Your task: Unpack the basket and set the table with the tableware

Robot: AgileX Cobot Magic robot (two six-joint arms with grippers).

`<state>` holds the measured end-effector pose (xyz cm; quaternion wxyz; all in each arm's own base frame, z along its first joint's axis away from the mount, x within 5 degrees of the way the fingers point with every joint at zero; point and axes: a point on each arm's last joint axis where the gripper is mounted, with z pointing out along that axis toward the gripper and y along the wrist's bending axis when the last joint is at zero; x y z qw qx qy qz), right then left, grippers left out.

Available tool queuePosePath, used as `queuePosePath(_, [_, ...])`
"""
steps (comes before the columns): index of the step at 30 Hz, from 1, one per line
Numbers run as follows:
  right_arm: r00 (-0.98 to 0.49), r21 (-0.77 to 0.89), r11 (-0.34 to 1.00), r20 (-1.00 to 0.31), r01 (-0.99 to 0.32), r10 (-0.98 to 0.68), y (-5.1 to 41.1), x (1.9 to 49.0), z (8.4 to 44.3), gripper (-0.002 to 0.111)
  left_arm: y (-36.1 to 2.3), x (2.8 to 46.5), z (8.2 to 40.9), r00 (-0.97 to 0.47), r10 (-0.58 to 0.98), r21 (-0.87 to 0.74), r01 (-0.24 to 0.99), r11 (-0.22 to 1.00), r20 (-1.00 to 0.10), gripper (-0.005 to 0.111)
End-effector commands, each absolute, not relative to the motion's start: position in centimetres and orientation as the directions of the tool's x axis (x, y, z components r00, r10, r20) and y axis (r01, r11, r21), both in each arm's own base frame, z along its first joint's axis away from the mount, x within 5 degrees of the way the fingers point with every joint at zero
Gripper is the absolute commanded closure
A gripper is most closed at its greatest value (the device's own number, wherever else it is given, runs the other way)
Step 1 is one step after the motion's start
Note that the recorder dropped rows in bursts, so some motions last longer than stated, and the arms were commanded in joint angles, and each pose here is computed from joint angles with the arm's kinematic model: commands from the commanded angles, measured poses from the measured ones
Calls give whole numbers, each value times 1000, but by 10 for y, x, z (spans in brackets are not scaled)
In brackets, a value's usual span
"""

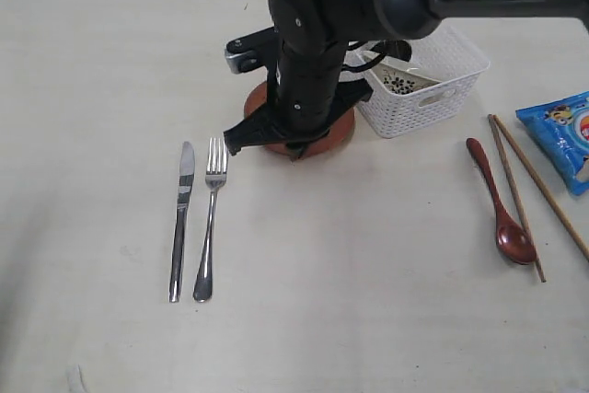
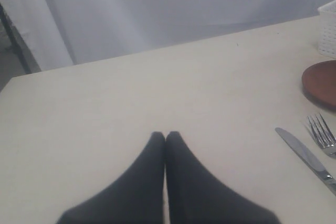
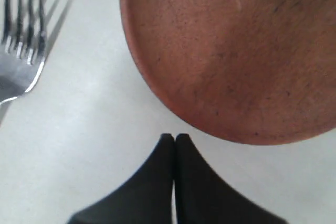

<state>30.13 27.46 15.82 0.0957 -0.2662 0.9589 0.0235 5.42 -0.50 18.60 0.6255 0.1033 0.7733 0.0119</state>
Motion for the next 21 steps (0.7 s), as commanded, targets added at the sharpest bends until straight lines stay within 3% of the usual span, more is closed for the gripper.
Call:
queuePosePath(1, [-819,-15,858,-287,-514,-496,265,303,200,109,-5,54,186,-191,158,133,140,981,-969,107])
queuePosePath(4, [-853,38,889,-302,-457,-425,258,305,213,109,-5,54,186,-191,158,133,140,981,-969,107])
queuePosePath(8, [-842,184,834,-277,-520,-463,276,286,219,107,-5,54,186,-191,158,133,140,981,-969,107])
queuePosePath(13, [-777,201,766,-341,-611,-530,310,260,219,81,-5,54,186,-191,158,133,140,981,-969,107])
queuePosePath(21, [-815,236,781,-219,-578,-537,334,240,184,80,-5,54,186,-191,158,133,140,981,-969,107])
